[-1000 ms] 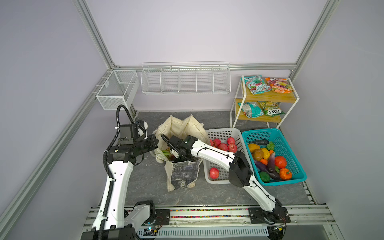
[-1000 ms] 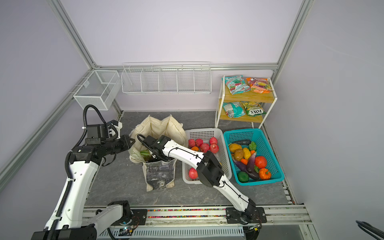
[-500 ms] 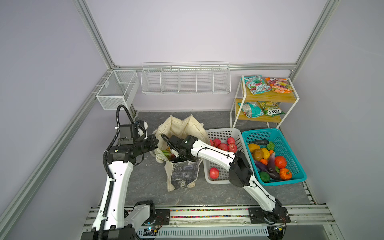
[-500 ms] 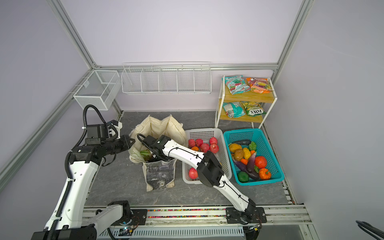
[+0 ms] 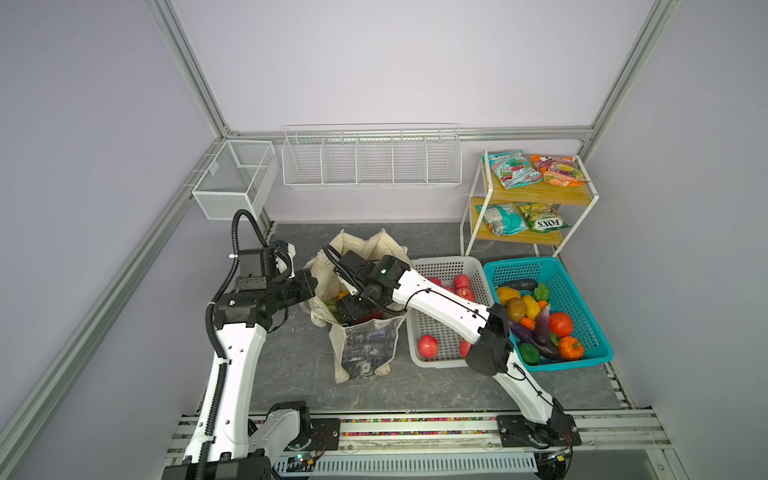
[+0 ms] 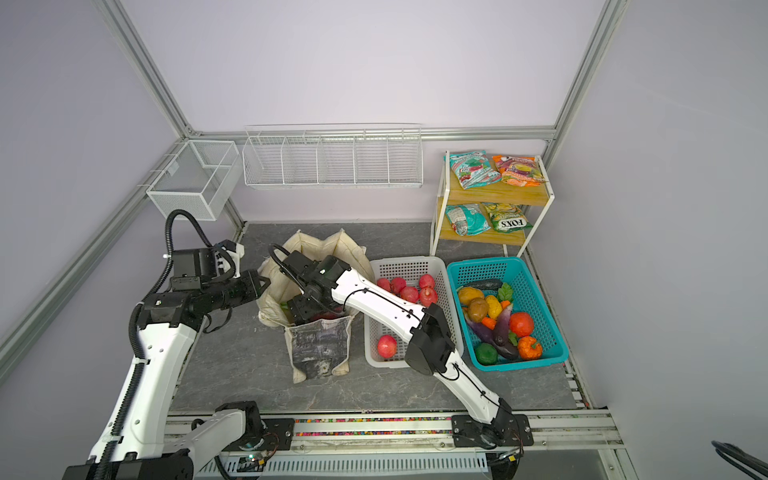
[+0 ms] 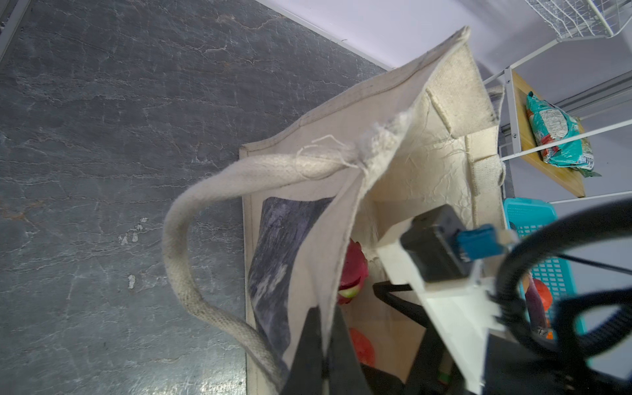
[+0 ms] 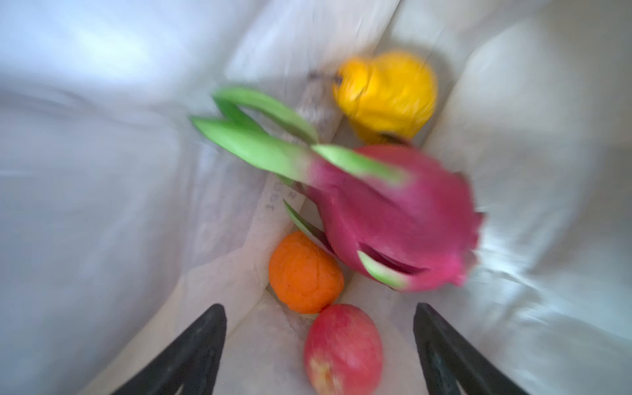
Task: Place the food into the grocery bag and tie it
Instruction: 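Lower the red apple into the bag and open the right gripper, then raise the empty right gripper out of the bag toward the teal basket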
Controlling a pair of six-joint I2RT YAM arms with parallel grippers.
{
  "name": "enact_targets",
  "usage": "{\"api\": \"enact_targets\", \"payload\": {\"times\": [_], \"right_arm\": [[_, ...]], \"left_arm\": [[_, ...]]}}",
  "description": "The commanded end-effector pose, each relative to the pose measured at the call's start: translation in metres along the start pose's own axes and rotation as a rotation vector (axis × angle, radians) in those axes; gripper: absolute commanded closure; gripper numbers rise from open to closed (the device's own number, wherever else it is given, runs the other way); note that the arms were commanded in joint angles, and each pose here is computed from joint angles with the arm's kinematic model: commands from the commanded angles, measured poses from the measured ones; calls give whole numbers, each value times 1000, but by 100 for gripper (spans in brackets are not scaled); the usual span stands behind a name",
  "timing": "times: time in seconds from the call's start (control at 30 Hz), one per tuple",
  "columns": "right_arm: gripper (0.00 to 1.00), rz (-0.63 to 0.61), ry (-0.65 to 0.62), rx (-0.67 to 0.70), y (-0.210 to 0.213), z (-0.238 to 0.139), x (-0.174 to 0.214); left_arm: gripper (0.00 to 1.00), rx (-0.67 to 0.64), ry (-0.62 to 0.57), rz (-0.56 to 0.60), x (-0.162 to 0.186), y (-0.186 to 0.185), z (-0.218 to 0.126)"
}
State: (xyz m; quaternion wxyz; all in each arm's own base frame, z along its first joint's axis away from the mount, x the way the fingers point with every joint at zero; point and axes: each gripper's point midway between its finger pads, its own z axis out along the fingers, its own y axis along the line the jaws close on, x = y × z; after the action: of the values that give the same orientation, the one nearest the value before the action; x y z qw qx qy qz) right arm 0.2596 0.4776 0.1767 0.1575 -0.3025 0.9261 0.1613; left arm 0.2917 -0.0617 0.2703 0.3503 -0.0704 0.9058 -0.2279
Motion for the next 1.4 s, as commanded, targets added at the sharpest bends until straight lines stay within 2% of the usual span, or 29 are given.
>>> {"api": "enact_targets", "payload": {"times": [0.0,0.43,0.63,0.87,1.1,1.37], "right_arm": [[12,-21,-115,42,-8,-48,-19],[12,-40,-372,96,-23,-145,-53],[12,-61,-429,146,-35,-177,-53],[12,-32,-512,277,-70,-217,-36],[12,93,-544,365,-122,-242,0],[12,308,-584,400,-184,-246,55]], "left_arm": [[100,37,-31,30,-6,-11,-9],[100,35,-31,28,-5,-10,-9],[100,26,-16,20,-1,-7,-4],[100,9,-9,16,2,-3,-3],[100,-11,-4,13,4,2,-1],[100,-32,2,11,6,6,0]]}}
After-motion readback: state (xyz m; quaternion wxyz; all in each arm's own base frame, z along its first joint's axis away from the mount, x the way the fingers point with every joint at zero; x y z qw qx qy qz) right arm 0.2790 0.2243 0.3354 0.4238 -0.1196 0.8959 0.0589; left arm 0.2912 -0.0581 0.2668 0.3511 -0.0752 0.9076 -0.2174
